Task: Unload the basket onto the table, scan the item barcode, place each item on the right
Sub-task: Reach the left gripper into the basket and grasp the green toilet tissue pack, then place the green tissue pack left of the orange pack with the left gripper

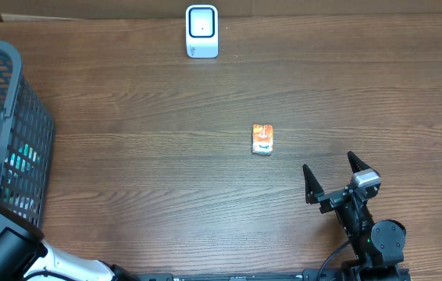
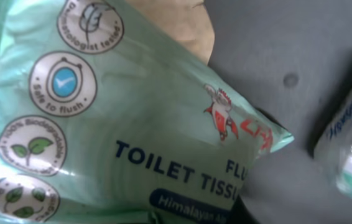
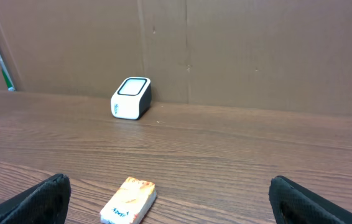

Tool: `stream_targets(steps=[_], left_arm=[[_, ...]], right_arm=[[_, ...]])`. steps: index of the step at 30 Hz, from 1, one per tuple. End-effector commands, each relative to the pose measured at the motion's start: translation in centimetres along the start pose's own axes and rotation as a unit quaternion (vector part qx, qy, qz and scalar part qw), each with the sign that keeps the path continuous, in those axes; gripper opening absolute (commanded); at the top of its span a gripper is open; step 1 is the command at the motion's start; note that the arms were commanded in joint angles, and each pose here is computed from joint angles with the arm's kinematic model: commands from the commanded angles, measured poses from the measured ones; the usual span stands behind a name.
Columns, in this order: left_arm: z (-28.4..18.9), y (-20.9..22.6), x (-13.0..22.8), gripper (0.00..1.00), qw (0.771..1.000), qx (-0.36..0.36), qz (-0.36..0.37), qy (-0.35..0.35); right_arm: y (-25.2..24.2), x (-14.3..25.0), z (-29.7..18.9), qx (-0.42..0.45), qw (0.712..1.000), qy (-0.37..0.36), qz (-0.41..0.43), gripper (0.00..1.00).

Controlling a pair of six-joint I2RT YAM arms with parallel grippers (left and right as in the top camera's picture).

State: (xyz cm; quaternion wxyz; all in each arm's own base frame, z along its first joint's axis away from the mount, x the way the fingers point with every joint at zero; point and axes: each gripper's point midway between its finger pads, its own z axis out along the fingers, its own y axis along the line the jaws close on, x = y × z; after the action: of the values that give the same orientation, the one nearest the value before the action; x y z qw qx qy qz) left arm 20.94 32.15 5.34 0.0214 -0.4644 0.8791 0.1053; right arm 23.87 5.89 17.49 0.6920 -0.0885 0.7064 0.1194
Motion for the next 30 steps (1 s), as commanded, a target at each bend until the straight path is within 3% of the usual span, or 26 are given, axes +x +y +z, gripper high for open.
stream_targets(steps=[1, 9, 14, 18, 24, 30], left_arm=[[-1.6, 0.5, -1.5, 0.04, 1.000, -0.008, -0.008, -0.008], [-10.3, -0.3, -4.7, 0.04, 0.998, 0.026, -0.041, -0.046], [-18.8, -4.7, -6.4, 0.04, 0.983, 0.146, -0.033, -0.103], [-27.0, -8.7, -6.1, 0.04, 0.956, 0.244, 0.003, -0.162], [-36.6, -14.8, -0.6, 0.04, 0.908, 0.342, 0.108, -0.214], [-39.0, -22.2, 8.8, 0.04, 0.861, 0.366, 0.303, -0.184]], right_arm=[[0.1, 0.2, 0.0, -0.002, 1.000, -0.002, 0.001, 1.00], [0.1, 0.2, 0.0, -0.002, 1.000, -0.002, 0.001, 1.00], [0.1, 0.2, 0.0, -0.002, 1.000, -0.002, 0.001, 1.00], [0.1, 0.2, 0.0, -0.002, 1.000, -0.002, 0.001, 1.00], [0.1, 0.2, 0.0, -0.002, 1.000, -0.002, 0.001, 1.00], [0.1, 0.2, 0.0, -0.002, 1.000, -0.002, 0.001, 1.00]])
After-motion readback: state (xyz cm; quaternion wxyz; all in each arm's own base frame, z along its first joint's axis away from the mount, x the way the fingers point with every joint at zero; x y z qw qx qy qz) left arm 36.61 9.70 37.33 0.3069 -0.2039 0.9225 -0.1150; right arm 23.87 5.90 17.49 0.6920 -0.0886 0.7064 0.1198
